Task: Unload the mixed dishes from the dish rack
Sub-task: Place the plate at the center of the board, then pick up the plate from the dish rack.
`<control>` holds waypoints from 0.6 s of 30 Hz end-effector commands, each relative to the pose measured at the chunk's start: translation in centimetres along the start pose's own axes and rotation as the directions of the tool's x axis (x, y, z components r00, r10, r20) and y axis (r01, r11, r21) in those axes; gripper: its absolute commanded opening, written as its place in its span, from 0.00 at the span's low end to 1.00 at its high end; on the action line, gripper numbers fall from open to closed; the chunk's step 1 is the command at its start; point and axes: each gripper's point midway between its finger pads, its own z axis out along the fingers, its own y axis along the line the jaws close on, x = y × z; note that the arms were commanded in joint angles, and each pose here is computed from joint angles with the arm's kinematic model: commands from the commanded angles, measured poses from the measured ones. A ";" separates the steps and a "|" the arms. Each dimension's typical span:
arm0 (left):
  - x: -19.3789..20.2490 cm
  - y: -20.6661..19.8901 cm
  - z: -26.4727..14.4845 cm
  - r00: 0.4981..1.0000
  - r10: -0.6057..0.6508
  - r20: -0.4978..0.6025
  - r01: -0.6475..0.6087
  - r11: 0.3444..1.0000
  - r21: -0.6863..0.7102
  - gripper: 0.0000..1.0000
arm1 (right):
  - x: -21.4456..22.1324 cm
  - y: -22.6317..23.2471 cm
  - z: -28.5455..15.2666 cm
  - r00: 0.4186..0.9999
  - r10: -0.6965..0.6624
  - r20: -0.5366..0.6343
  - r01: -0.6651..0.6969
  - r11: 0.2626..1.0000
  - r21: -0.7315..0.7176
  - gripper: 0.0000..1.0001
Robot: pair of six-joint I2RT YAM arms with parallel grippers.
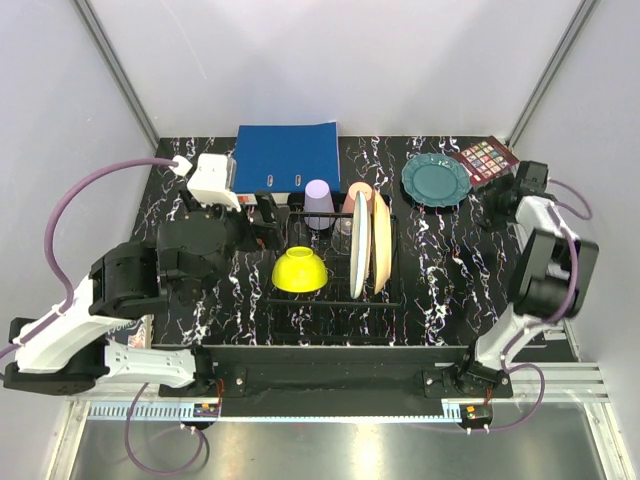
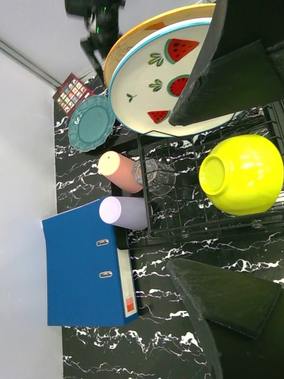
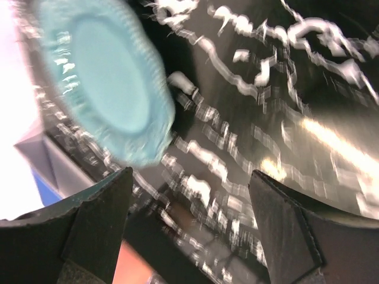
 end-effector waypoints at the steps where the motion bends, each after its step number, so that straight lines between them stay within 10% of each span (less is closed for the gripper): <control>1: -1.1 -3.0 0.3 1.000 -0.023 -0.009 0.024 0.985 0.168 0.99 | -1.7 7.3 -10.2 0.966 -0.045 0.255 0.084 0.986 -0.147 0.82; 10: -0.7 -8.5 1.7 0.991 -0.088 -0.104 0.119 0.931 0.345 0.99 | 5.8 16.9 -27.0 0.890 -0.197 0.412 0.382 0.814 -0.437 0.88; 18: 1.3 -11.2 2.9 0.981 -0.044 -0.187 0.118 0.907 0.404 0.99 | 11.1 15.5 -36.3 0.740 -0.481 0.470 0.667 0.614 -0.422 0.90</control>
